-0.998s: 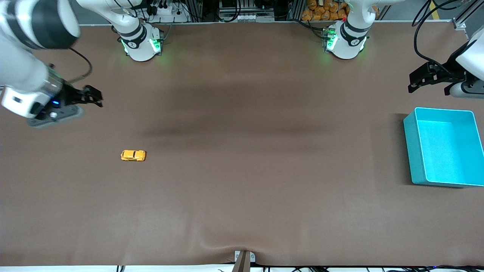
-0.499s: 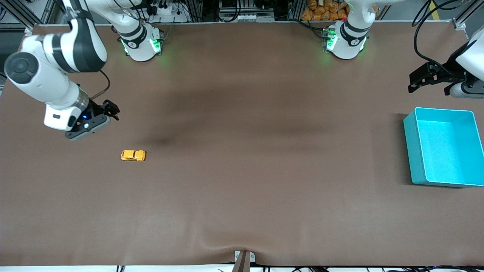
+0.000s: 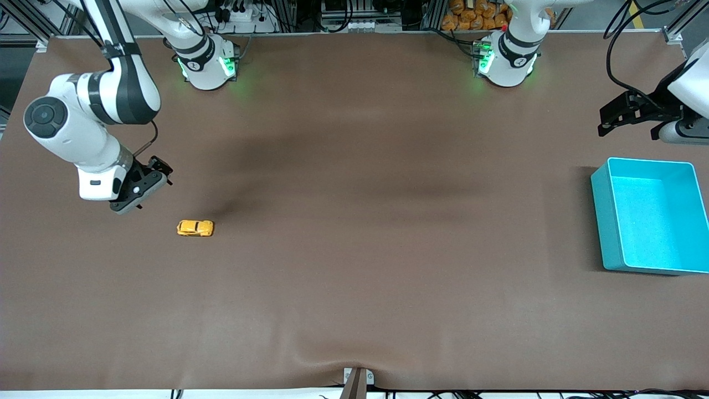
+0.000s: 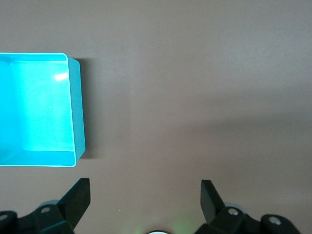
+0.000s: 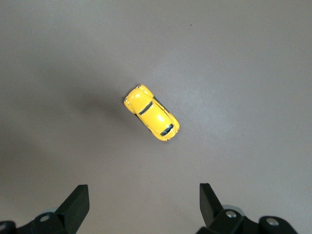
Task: Wind and store yellow beetle car
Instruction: 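Move the right gripper over the yellow beetle car and lower it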
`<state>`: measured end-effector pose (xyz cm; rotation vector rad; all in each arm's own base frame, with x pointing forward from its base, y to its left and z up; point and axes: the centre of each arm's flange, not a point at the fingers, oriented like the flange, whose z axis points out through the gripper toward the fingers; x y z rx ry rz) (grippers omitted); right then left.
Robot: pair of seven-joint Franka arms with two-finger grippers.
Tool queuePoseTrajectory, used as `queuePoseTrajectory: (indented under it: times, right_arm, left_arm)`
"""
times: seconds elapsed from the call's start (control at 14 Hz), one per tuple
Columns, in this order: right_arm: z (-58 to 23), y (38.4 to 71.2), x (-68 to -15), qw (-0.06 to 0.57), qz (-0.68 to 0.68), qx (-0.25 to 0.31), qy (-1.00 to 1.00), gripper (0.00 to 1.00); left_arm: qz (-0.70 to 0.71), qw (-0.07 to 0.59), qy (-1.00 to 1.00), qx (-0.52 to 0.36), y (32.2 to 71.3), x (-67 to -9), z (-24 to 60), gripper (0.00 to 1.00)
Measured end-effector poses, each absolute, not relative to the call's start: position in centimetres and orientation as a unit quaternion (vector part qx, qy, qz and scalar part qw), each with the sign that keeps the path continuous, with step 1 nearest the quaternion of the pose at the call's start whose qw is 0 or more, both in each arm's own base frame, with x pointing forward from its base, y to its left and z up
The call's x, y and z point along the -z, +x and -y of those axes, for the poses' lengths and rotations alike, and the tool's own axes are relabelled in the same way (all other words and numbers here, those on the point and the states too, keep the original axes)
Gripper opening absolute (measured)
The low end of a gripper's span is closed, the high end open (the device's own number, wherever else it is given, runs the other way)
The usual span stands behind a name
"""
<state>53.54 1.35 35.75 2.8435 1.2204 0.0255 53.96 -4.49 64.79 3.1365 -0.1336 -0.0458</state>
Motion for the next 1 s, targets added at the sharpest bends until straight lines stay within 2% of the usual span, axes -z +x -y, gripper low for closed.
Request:
queuePoseTrajectory:
  times: [0.5, 0.71, 1.0]
  right_arm:
    - [-3.8, 53.2, -34.1, 0.026, -0.472, -0.016, 0.881, 1.0]
    - [-4.6, 53.2, -33.5, 0.036, -0.514, -0.036, 0.856, 1.0]
    - [-4.4, 53.2, -31.2, 0.034, -0.554, -0.026, 0.831, 1.0]
  left_arm:
    - [0.043, 0.001, 0.999, 0.015, 54.0, -64.8, 4.5, 1.0]
    - [0.042, 0.001, 0.999, 0.015, 54.0, -64.8, 4.5, 1.0]
    - [0.042, 0.001, 0.999, 0.015, 54.0, -64.8, 4.5, 1.0]
